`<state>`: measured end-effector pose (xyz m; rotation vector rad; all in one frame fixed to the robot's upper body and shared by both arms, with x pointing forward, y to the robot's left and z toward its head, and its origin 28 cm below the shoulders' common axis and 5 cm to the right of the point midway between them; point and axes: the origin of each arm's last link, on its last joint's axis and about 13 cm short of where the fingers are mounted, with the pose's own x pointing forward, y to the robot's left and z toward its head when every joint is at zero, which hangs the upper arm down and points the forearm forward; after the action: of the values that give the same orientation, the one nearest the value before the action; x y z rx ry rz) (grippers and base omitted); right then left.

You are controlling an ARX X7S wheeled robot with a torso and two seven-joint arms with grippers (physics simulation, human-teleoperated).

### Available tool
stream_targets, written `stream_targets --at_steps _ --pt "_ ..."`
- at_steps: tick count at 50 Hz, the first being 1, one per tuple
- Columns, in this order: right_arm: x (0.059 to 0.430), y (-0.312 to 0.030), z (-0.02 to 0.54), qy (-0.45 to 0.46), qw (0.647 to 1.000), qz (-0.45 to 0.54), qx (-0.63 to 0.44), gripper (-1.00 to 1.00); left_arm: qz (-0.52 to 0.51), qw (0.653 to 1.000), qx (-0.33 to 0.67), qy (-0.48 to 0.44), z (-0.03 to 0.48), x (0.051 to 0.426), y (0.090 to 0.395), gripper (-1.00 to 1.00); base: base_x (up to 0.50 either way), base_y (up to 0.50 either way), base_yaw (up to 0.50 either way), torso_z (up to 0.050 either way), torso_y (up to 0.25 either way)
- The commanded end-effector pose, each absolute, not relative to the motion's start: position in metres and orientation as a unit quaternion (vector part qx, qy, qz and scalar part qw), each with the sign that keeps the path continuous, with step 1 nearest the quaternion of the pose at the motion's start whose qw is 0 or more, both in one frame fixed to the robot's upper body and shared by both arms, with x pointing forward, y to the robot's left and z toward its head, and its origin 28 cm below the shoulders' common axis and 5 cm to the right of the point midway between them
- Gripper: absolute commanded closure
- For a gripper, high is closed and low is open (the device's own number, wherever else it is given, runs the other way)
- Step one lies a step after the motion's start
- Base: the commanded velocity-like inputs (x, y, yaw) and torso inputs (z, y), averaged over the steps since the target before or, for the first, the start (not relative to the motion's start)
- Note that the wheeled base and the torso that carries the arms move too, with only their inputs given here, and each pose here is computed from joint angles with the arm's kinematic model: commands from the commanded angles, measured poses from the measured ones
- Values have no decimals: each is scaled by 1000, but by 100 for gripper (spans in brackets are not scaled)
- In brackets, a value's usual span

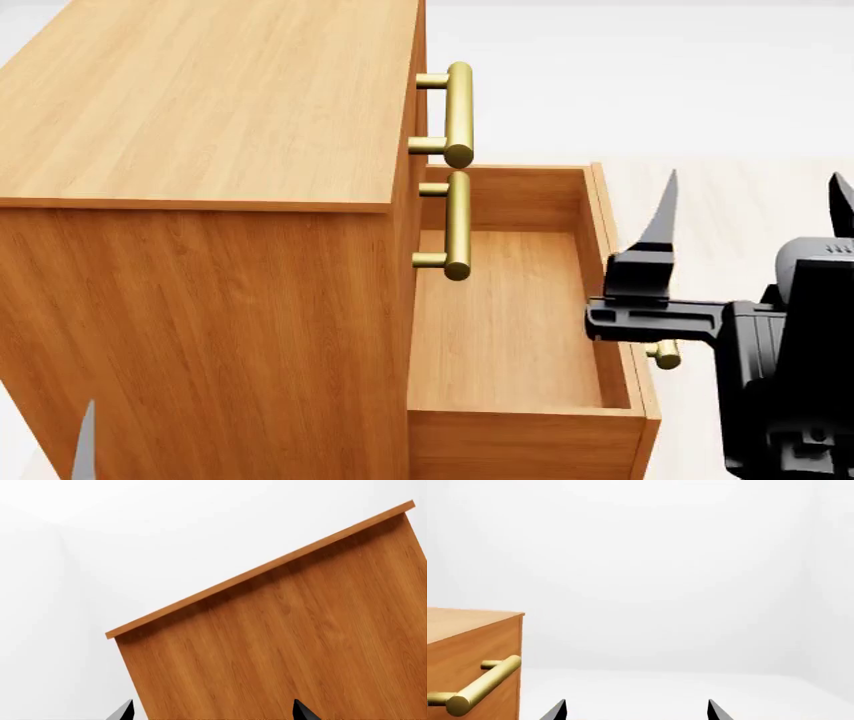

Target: Close the bottom drawer of the cabinet.

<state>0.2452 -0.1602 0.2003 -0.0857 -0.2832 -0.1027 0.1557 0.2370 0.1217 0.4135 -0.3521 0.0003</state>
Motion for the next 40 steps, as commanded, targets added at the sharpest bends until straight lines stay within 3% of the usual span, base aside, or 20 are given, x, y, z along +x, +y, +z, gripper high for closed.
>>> stream_targets --at_steps 1,18,40 --pt "261 -194 209 -140 986 -79 -53 -100 0 963 205 -172 121 155 237 -100 0 0 0 0 0" --pt "265 -246 151 -63 987 -141 -42 -100 -1 963 207 -170 118 156 236 -100 0 0 0 0 0" --pt "255 -256 64 1 991 -135 -2 -100 -6 963 211 -169 120 155 234 -100 0 0 0 0 0"
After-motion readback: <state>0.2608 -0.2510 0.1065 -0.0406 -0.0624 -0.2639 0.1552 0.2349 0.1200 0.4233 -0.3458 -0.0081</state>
